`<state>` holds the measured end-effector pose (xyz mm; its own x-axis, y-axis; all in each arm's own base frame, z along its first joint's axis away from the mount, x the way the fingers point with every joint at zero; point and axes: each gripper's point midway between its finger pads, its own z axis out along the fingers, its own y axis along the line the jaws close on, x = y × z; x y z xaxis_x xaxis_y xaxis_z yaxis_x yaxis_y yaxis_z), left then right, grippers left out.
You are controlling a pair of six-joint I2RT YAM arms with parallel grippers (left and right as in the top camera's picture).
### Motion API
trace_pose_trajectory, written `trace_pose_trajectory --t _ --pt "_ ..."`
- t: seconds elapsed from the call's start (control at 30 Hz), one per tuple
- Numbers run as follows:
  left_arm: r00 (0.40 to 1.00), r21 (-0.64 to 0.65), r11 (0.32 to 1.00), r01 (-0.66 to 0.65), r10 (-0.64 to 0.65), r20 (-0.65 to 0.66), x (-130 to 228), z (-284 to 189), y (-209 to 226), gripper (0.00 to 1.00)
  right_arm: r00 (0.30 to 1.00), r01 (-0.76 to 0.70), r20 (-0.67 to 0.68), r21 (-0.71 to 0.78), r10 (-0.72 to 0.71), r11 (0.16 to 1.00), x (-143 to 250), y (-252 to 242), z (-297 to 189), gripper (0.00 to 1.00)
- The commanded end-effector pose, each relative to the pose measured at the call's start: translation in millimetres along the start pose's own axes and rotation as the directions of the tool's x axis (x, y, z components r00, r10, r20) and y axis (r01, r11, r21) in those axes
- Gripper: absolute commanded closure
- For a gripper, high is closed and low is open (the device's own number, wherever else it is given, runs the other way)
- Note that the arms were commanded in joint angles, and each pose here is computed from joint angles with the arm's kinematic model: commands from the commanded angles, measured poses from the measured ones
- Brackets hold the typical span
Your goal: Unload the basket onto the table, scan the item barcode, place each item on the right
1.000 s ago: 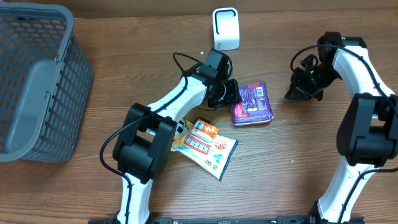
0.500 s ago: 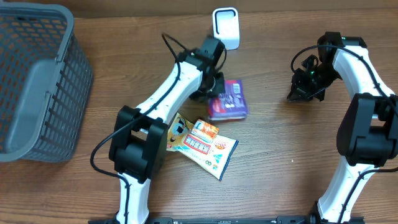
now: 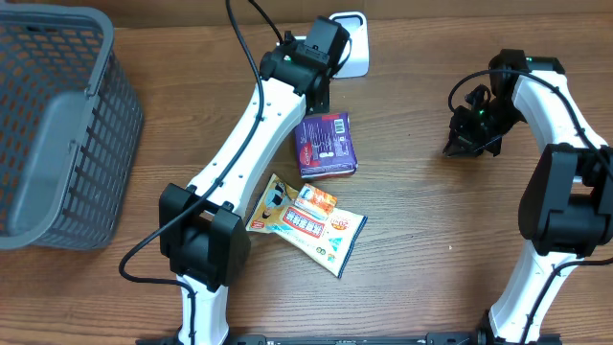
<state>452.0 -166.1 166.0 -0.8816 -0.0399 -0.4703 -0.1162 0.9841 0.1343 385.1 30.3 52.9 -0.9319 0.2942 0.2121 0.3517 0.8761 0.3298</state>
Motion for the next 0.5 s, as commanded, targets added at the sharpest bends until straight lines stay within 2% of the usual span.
trace_pose_trajectory --t 0.0,0.07,0.1,0.13,0.17,0.2,0.4,0.47 --pt "0.996 0.007 0.996 0.084 -0.084 -0.030 7.8 -7.0 -0.4 0.80 0.999 0.018 0.031 0.000 -0.018 1.000 -5.9 4.0 -7.6 0.87" --pt "0.988 0.078 0.990 0.115 -0.105 -0.117 22.1 3.8 -10.3 0.62 0.999 0.017 0.028 0.001 -0.017 1.000 -5.2 3.9 -7.6 0.86" --pt "0.981 0.120 0.984 0.129 -0.109 -0.162 28.5 10.1 -15.6 0.47 1.000 0.017 0.027 0.001 -0.017 1.000 -4.9 3.8 -7.6 0.86" --pt "0.973 0.158 0.977 0.141 -0.107 -0.203 34.5 15.7 -19.4 0.25 1.000 0.016 0.027 0.001 -0.016 1.000 -4.8 3.8 -7.6 0.85" --pt "0.964 0.200 0.968 0.153 -0.102 -0.246 40.7 23.6 -22.9 0.07 1.000 0.016 0.025 0.001 -0.016 1.000 -4.5 3.7 -7.6 0.85" --pt "0.958 0.233 0.959 0.159 -0.093 -0.270 43.9 27.9 -24.9 0.00 1.000 0.016 0.024 0.001 -0.016 1.000 -4.3 3.6 -7.6 0.85" --pt "0.917 0.430 0.874 0.229 -0.046 -0.395 58.9 53.7 -26.6 0.00 1.000 0.016 0.024 0.001 -0.016 1.000 -4.3 3.6 -7.6 0.84" --pt "0.906 0.524 0.815 0.246 -0.003 -0.422 66.1 58.0 -32.8 0.01 1.000 0.016 0.026 0.001 -0.016 1.000 -4.7 3.8 -7.6 0.84"
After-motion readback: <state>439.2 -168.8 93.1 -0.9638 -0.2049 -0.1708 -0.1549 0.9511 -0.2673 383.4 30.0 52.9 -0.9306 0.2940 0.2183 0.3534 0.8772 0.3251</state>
